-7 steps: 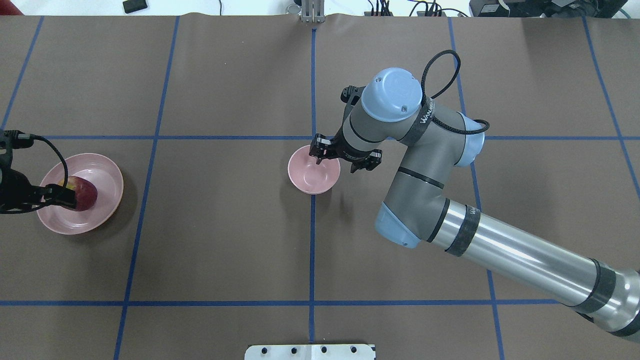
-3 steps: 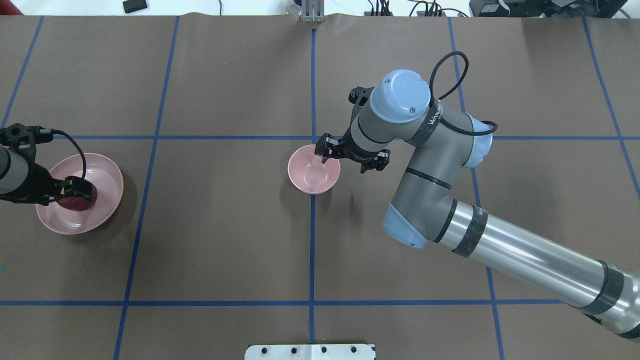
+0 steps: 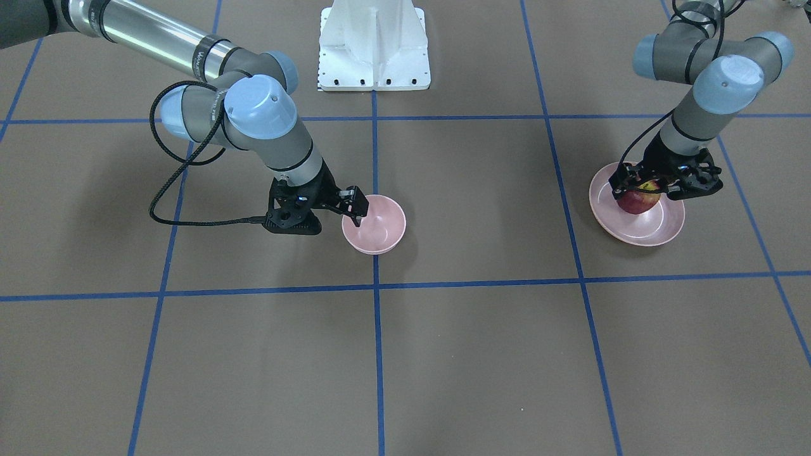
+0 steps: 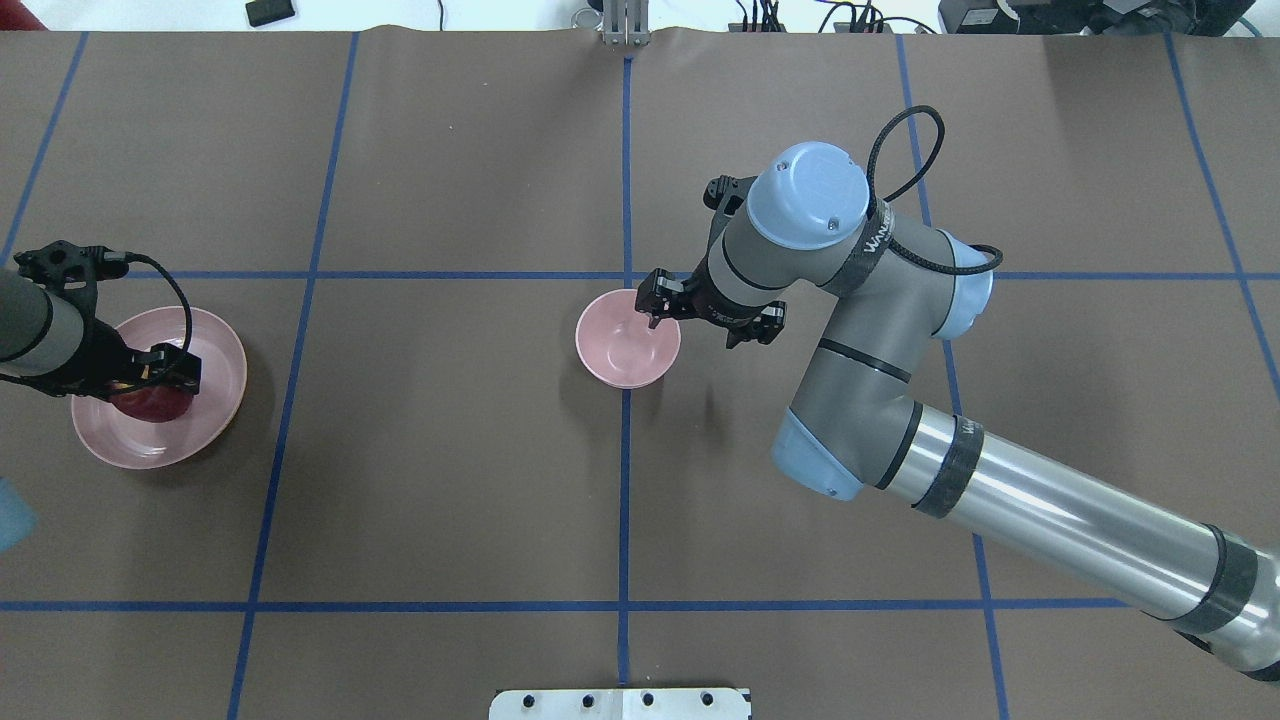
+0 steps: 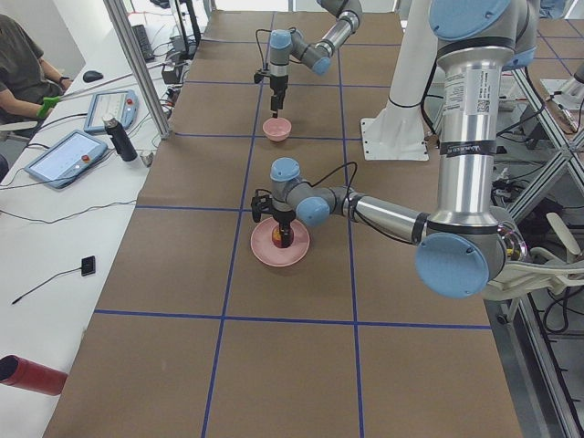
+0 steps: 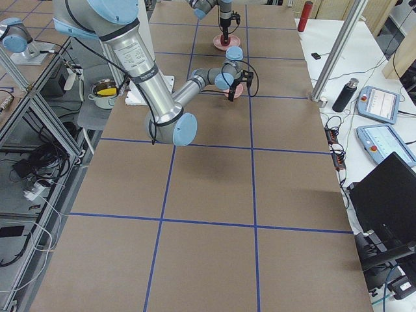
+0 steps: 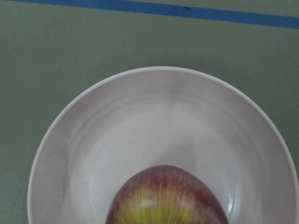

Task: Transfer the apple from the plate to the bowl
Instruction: 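Open the right gripper and withdraw while the left gripper lifts the apple off the plate, then carry the red apple with the left gripper over the pink bowl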

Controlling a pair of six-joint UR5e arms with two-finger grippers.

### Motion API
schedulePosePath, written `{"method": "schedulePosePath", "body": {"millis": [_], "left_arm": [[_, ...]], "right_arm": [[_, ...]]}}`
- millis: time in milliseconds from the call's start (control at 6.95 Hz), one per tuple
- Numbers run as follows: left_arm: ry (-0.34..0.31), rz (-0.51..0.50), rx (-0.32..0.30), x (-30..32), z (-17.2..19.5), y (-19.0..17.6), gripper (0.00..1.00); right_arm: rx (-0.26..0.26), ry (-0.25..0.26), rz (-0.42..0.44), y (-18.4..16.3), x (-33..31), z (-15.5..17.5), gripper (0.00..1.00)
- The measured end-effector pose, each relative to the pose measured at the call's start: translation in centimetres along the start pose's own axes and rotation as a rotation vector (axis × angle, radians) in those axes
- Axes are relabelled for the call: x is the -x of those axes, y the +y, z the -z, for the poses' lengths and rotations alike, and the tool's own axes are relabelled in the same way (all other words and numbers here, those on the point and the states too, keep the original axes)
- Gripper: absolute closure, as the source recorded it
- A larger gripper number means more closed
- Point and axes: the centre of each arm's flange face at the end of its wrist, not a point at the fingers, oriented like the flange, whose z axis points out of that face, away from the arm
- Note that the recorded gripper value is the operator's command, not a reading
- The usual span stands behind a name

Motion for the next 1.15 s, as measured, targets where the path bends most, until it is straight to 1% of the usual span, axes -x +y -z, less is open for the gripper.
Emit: {"method": "schedulePosePath", "body": {"millis": [144,288,432,576,719,863,1007,1151], "left_arm": [[-0.001,-0.002,0.001,0.0,-0.1,-0.1,1.00],[0.003,-0.004,0.002,-0.1,0.0,-0.1,1.00],[0.020,-0.011,0.002,-0.7,0.8,0.1,1.00],[0.061,-0.021,0.002,-2.4,2.7,0.4,1.00],[0.102,-0.008,0.000,-6.0,5.3,0.1,1.00],[0.127,0.028,-0.009,-11.1,8.1,-1.1,1.00],[0.140,0.063,-0.014,-17.9,10.1,-1.4,1.00],[0.133,0.084,-0.020,-25.4,10.6,0.0,1.00]], "right_arm": [[-0.002,-0.007,0.002,0.2,0.0,0.5,0.00],[-0.005,-0.019,0.005,0.5,-0.5,1.5,0.00],[-0.012,-0.033,0.007,0.7,-2.4,3.3,0.00],[-0.029,-0.050,0.006,0.6,-5.2,5.9,0.00],[-0.049,-0.053,-0.003,0.4,-8.7,8.3,0.00],[-0.061,-0.035,-0.006,0.3,-12.5,9.6,0.00],[-0.068,0.002,0.016,0.3,-17.0,10.2,0.00],[-0.076,0.049,0.061,0.0,-21.7,10.9,0.00]]}}
